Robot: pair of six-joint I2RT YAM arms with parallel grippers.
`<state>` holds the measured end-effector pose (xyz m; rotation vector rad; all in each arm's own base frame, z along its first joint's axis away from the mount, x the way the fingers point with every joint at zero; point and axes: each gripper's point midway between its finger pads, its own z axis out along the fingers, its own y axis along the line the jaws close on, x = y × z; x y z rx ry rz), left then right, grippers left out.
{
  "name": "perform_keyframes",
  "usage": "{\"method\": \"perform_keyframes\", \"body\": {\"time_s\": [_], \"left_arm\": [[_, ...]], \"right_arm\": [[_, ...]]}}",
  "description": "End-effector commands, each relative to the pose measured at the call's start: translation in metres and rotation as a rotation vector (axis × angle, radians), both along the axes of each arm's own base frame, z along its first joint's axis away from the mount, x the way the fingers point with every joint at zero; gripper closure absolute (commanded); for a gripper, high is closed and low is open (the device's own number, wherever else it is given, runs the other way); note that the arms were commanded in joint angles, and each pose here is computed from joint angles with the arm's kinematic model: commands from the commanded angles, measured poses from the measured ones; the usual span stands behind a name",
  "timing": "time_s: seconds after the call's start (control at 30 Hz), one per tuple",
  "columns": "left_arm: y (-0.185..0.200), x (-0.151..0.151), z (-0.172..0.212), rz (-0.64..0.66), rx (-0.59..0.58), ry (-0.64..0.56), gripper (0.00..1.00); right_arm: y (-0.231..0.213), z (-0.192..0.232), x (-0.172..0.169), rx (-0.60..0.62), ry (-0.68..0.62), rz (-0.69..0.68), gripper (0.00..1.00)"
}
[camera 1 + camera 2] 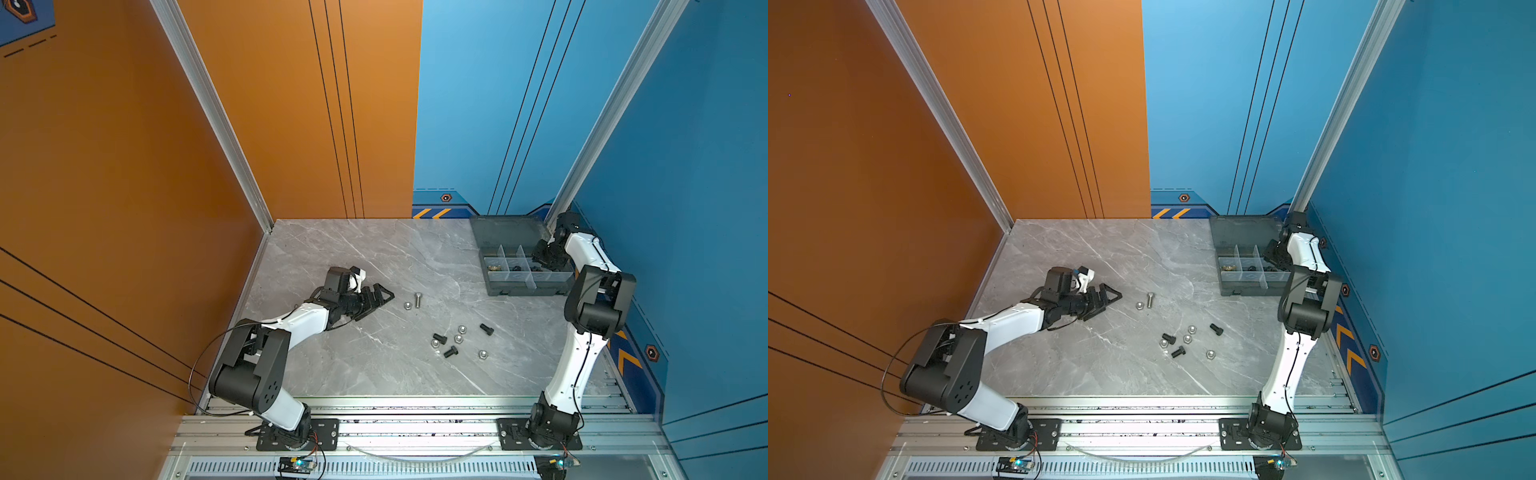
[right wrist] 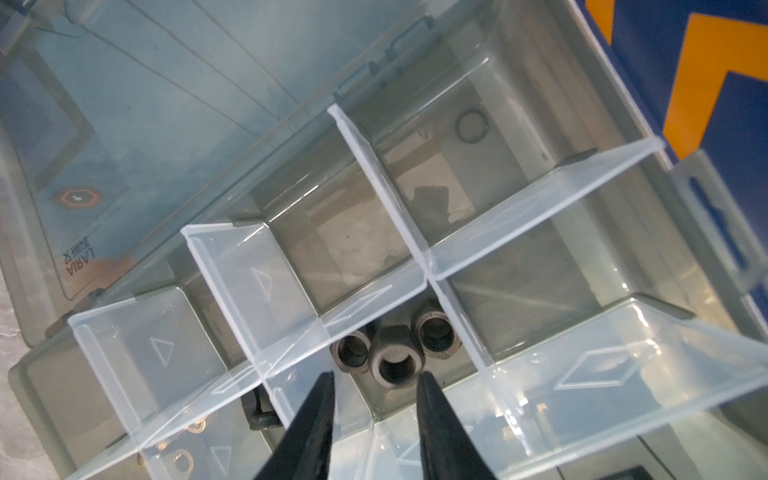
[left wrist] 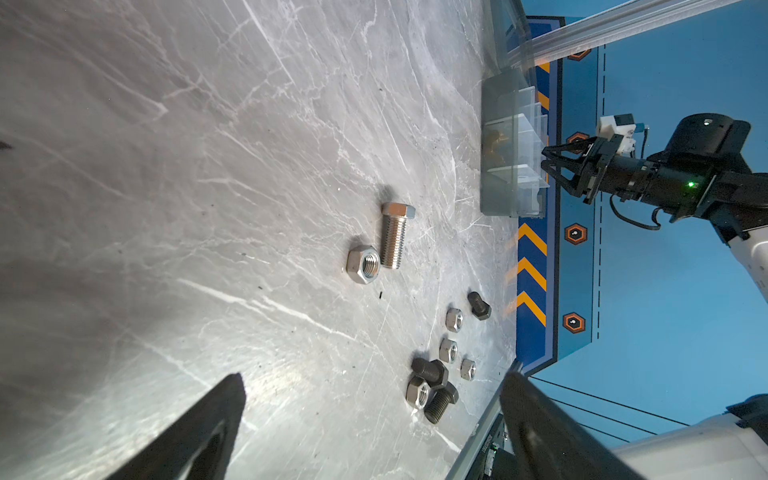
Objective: Sort the screws and nuts into containers
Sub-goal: 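Open the right gripper over the hex nut compartment to drop it, then move the right gripper back over the pile to a silver hex nut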
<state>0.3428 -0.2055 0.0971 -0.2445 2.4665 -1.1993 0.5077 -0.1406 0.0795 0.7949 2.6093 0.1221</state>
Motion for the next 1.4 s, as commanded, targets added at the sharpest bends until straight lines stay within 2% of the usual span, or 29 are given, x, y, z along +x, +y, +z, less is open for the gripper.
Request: {"method": "perform_keyframes", "body": {"time_s": [0.0,0.3,0.93,1.17,1.37], "left_arm": [[0.0,0.004,0.005,-0.004,-0.009,-0.002,0.02],[0.0,0.006,0.006,0.0,-0.009,-0.005,0.02],[-0.002,0.0,0.001,0.002,0.03,0.008,0.02],[-0.003,-0.005,0.002,-0.003,0.044,0.008,0.02],[0.0,-0.005,0.006,-0.003,0.037,0.0,0.02]], "right_arm": [[-0.004,0.007,0.0,-0.007,-0.004,0.009,0.61],[0.037,0.029,-0.036,0.048,-0.005,0.091,0.59],[0.233,0.021,-0.152,0.046,0.127,0.487,0.56],[0.285,0.012,-0.169,0.056,0.119,0.573,0.55],[0.351,0.013,-0.165,0.119,0.017,0.703,0.56]]}}
